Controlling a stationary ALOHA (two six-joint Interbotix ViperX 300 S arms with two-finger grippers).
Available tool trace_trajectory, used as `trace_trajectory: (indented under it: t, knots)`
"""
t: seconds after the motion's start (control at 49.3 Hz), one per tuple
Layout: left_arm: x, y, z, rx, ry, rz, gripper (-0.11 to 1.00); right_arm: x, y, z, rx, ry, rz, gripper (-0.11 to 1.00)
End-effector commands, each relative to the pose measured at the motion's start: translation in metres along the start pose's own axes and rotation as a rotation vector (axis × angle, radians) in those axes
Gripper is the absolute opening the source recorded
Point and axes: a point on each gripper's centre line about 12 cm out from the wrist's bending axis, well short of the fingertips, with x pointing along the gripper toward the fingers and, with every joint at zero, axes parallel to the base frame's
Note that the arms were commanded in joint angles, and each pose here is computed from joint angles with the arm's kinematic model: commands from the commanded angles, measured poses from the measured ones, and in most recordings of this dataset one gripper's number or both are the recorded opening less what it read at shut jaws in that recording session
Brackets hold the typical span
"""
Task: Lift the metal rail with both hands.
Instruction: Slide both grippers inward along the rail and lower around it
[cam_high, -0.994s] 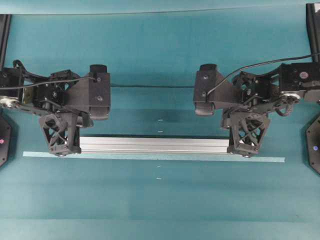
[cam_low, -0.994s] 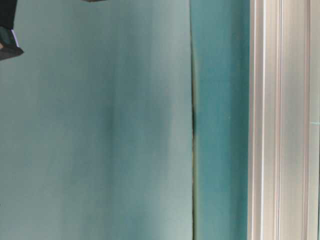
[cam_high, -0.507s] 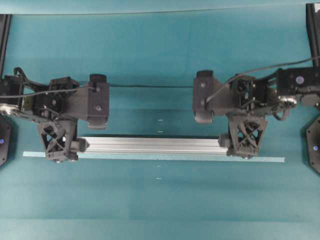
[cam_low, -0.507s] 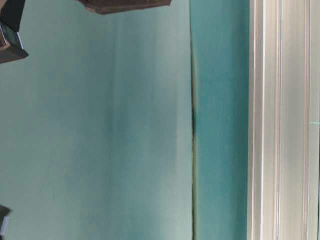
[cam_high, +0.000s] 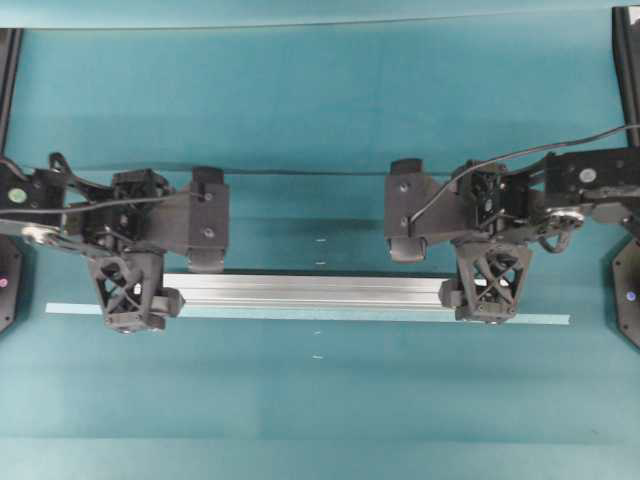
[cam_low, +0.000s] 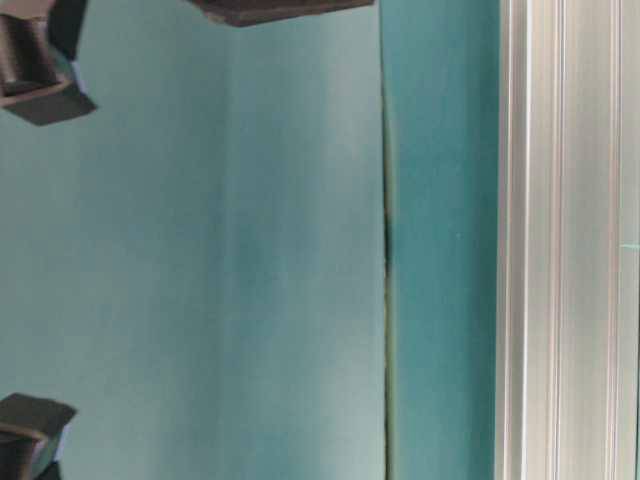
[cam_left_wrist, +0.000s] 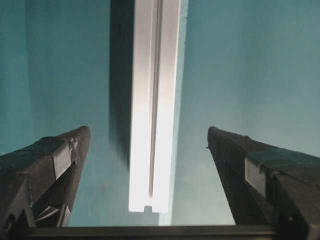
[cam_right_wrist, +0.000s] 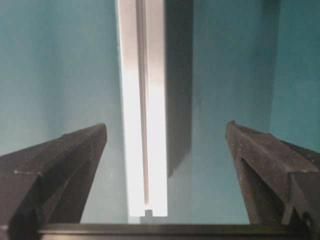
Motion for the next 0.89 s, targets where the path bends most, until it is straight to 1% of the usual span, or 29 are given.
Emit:
trace_trajectory:
  t: [0.0,0.203,0.325,0.487,0.873]
  knots:
    - [0.002,0.0,0.002,-0.003,-0.026,0.0,0.98,0.005,0.001,0.0,-0.002,0.0,0.004,1.0]
    - [0.016,-0.001,-0.005,-0.013,-0.035,-0.003,0.98,0.015,0.004,-0.006,0.002,-0.002,0.015,1.0]
    - [0.023,-0.001,-0.008,-0.01,-0.043,-0.005,0.98,0.023,0.006,-0.008,0.002,-0.005,0.017,1.0]
    - [0.037,-0.004,-0.016,-0.006,-0.018,-0.008,0.98,0.037,0.006,-0.016,0.001,0.012,0.017,1.0]
    - [0.059,-0.002,-0.017,-0.009,-0.011,-0.005,0.98,0.06,0.004,-0.023,0.004,0.008,0.011,1.0]
